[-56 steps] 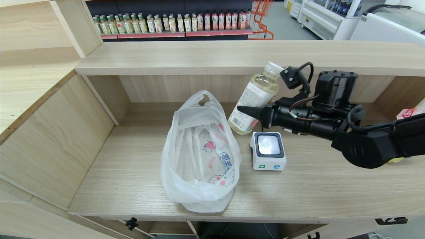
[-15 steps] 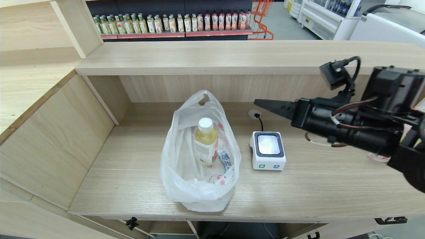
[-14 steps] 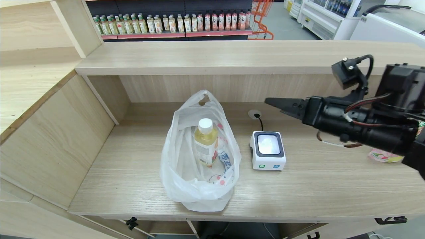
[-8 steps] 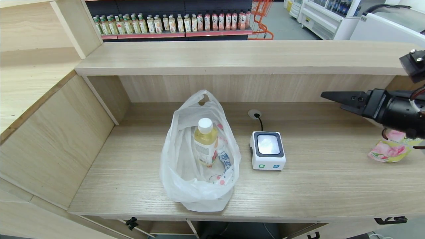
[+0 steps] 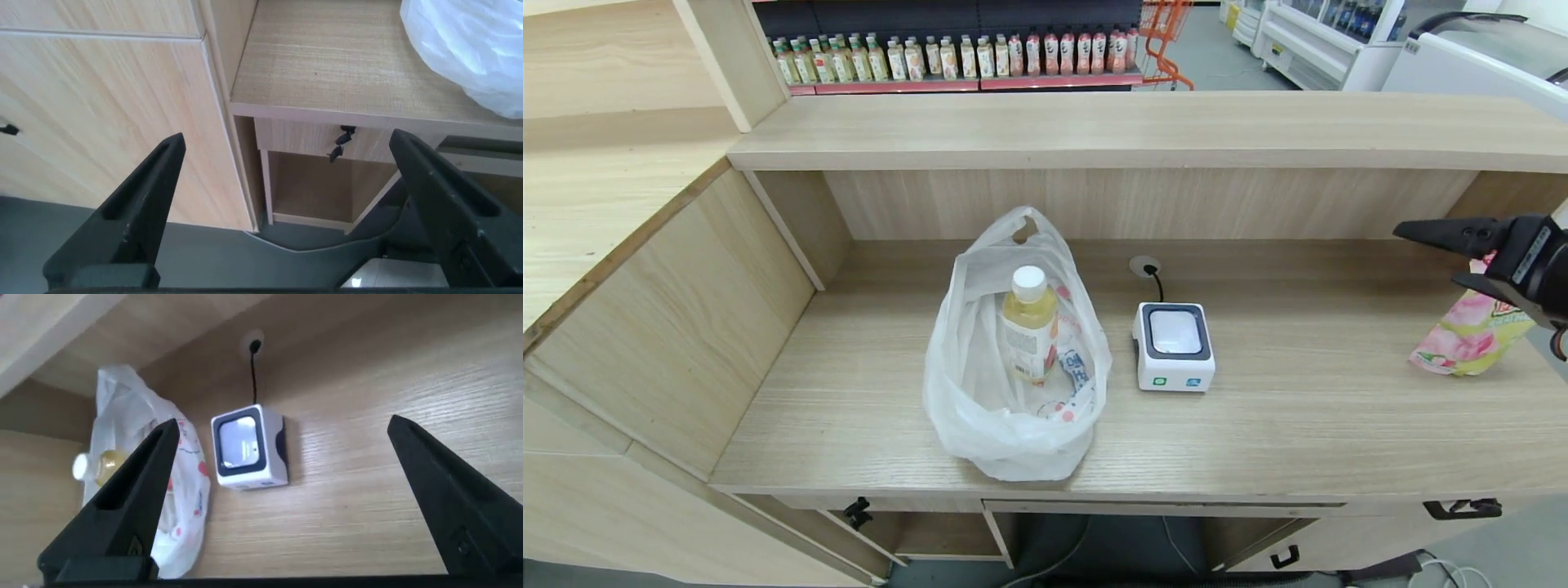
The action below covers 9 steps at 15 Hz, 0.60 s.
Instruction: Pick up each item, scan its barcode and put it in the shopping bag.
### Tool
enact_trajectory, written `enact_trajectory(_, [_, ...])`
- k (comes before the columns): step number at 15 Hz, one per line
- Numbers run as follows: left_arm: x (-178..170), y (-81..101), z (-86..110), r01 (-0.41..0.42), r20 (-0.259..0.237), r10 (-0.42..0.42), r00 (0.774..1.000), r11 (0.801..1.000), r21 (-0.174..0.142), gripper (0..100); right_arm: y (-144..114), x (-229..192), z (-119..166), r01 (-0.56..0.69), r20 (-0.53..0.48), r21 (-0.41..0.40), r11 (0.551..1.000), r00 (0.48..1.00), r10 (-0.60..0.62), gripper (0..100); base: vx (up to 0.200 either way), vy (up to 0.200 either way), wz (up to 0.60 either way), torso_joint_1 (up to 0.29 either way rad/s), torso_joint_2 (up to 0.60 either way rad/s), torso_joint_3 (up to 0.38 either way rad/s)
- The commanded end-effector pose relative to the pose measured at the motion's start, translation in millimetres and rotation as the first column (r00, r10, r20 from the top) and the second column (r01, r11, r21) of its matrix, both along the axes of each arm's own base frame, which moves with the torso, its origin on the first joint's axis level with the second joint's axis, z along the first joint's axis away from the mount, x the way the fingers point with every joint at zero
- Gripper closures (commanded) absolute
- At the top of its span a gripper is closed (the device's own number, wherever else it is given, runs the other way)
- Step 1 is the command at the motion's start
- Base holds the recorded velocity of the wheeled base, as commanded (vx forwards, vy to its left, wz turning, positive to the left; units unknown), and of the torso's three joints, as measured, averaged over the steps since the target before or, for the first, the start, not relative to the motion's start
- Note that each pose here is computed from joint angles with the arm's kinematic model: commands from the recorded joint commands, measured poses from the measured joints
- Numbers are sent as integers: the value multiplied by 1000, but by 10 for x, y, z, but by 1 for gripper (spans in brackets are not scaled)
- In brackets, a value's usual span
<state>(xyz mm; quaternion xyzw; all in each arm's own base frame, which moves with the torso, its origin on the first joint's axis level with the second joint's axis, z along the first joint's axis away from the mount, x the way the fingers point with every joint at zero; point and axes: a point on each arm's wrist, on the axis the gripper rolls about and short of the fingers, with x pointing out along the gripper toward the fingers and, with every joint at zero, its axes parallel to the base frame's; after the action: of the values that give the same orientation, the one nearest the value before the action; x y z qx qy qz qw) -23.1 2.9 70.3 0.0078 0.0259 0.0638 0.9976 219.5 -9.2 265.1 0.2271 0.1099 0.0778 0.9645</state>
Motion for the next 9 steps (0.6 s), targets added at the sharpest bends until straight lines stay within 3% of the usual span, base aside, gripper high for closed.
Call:
enact_trajectory(1, [2, 0, 1, 1, -3, -1, 1000, 1000, 3, 0, -39, 23, 149, 27, 5, 50, 998, 1000, -27, 0, 0, -200, 0, 12, 7, -7])
enact_trajectory(4, [0, 0, 0, 1, 0, -1, 1000, 1000, 4, 0, -35, -28, 506, 59, -32, 221, 973, 998, -53, 0, 0, -200, 0, -2, -1, 2])
enact_trajectory(6, [0, 0, 0, 1, 0, -1, 1000, 1000, 4, 0, -46, -96, 748, 112, -107, 351, 929, 991, -80, 0, 0, -200, 0, 12, 12, -2])
enact_trajectory(9, [0, 0, 0, 1, 0, -1, 1000, 1000, 3, 0, -274, -54, 811, 282, -253, 429, 858, 950, -185, 0, 0, -200, 0, 1, 4, 4])
